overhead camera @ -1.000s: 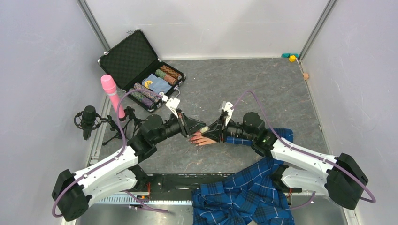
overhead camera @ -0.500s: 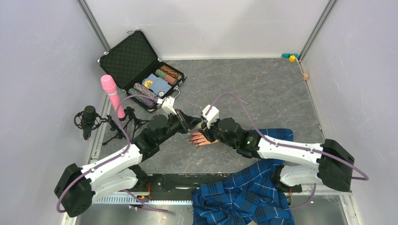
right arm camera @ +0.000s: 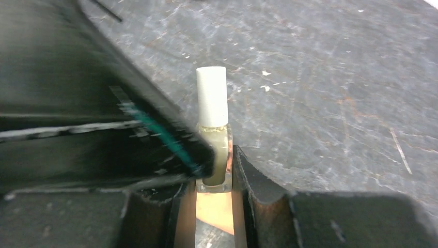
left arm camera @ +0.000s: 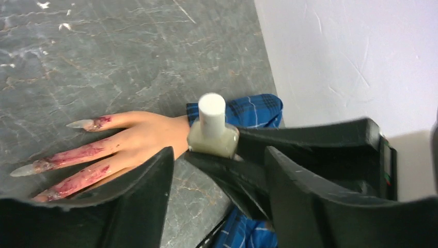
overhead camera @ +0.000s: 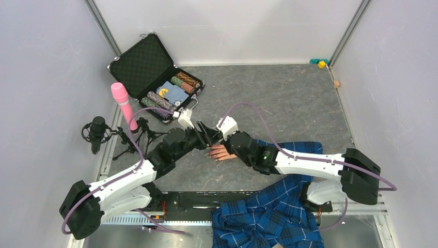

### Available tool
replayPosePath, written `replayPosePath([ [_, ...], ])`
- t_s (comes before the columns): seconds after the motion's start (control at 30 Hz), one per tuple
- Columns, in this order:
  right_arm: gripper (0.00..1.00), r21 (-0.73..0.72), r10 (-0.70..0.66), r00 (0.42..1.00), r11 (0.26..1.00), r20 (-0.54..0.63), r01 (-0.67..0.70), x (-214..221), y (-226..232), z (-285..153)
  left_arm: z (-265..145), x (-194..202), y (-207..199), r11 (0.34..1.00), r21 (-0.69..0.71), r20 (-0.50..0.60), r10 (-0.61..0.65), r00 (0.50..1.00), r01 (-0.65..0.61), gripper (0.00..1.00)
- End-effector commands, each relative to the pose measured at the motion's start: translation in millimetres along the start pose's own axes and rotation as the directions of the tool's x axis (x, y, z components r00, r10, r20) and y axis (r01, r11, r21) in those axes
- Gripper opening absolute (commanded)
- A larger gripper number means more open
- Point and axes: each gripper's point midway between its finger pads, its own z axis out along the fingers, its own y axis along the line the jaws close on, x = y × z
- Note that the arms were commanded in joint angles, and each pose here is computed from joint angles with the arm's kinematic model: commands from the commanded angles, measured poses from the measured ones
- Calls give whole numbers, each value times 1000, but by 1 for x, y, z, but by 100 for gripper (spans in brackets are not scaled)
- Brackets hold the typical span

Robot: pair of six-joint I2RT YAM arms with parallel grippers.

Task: Paint the nails
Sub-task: Unscrew the nail polish bottle.

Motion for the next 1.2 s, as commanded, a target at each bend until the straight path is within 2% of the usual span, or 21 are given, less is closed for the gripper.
replayPosePath([
  [0.0,0,117,74,987,989,144,-91,-48,-30,-9,-16,1,-45,985,149,-57,97,994,-88,81],
  [0.07,0,139,71,990,986,123,-87,-42,-36,-13,-20,-4,-49,980,150,-45,135,990,-127,99],
  [0.27,0,135,78,991,986,109,-92,-29,-46,-26,-30,-19,-44,972,102,21,213,977,-214,100],
  [0.4,0,6,123,987,992,100,-124,-24,-40,-27,-41,-29,-54,952,158,96,249,964,-262,100],
  [0.5,0,-166,167,979,975,113,-147,-24,-30,-30,-46,-28,-58,934,187,108,287,952,-303,100],
  [0.63,0,-414,219,964,899,149,-141,-30,-8,-47,-50,-19,-64,911,240,75,327,942,-335,100],
  [0.83,0,-694,285,943,714,171,-90,-38,32,-86,-51,-12,-64,898,260,43,356,934,-354,100],
  [0.93,0,-781,319,934,619,158,-80,-42,47,-102,-53,-6,-72,879,309,21,377,926,-364,100],
  [1.0,0,-805,345,925,588,160,-81,-45,51,-107,-53,-2,-76,872,336,4,376,927,-355,100],
  [1.17,0,-822,377,912,563,159,-89,-49,53,-111,-60,8,-90,836,446,-4,361,933,-322,82],
])
